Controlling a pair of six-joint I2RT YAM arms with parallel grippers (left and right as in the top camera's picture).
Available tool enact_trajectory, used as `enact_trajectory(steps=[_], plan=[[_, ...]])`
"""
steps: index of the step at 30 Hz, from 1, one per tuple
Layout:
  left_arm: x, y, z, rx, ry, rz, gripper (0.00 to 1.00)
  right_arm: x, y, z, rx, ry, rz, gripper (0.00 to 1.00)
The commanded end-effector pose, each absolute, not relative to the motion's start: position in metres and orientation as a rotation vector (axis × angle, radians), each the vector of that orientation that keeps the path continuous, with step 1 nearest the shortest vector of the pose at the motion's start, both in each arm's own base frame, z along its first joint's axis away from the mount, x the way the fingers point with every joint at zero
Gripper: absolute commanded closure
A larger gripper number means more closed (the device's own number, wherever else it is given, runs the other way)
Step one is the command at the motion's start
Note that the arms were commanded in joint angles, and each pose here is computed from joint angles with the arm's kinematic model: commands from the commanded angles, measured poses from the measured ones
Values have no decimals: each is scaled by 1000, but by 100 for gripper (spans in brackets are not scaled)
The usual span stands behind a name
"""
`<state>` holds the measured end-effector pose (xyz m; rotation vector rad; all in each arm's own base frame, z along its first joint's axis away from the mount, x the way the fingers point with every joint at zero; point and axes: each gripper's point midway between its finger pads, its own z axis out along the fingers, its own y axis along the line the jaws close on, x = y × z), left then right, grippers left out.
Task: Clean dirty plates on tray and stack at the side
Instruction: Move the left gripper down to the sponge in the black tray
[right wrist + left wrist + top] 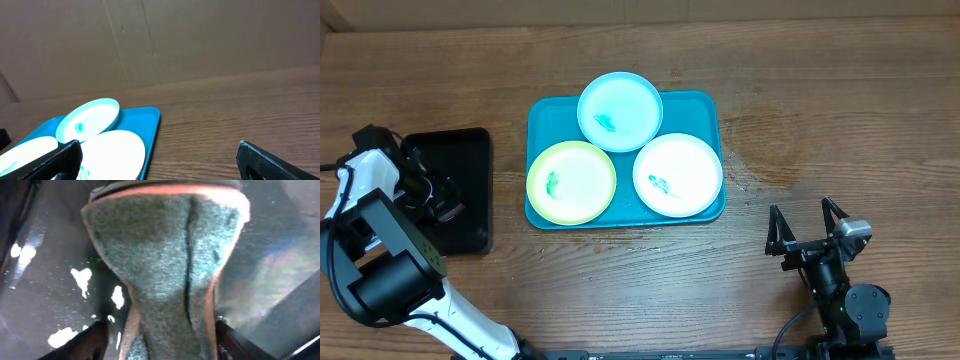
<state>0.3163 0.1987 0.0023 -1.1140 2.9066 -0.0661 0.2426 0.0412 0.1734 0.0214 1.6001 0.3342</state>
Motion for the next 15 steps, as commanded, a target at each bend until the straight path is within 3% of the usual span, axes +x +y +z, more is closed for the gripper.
enact_trajectory(steps=[1, 2, 5, 6, 7, 11, 12, 13, 14, 15], plan=[[303, 195, -8, -1103, 2967, -30, 45, 243, 39, 171, 24, 1597, 321, 0], [303, 195, -8, -1103, 2969, -26, 52, 243, 39, 171, 24, 1598, 321, 0], [303, 194, -8, -1100, 2970, -27, 86, 243, 39, 171, 24, 1598, 321, 0], [303, 195, -8, -1101, 2969, -27, 92, 243, 39, 171, 24, 1598, 321, 0], [303, 194, -8, -1102, 2971, -27, 96, 243, 39, 171, 24, 1597, 321, 0], [304, 196, -8, -1099, 2964, -18, 94, 243, 39, 171, 24, 1598, 321, 0], [306, 198, -8, -1096, 2958, -8, 79, 243, 39, 171, 24, 1597, 321, 0], [308, 201, -8, -1092, 2947, 13, 32, 243, 39, 171, 24, 1597, 321, 0], [311, 205, -8, -1087, 2932, 29, 0, 243, 39, 171, 24, 1598, 321, 0], [314, 208, -8, -1080, 2915, 42, 0, 243, 39, 171, 24, 1598, 321, 0]])
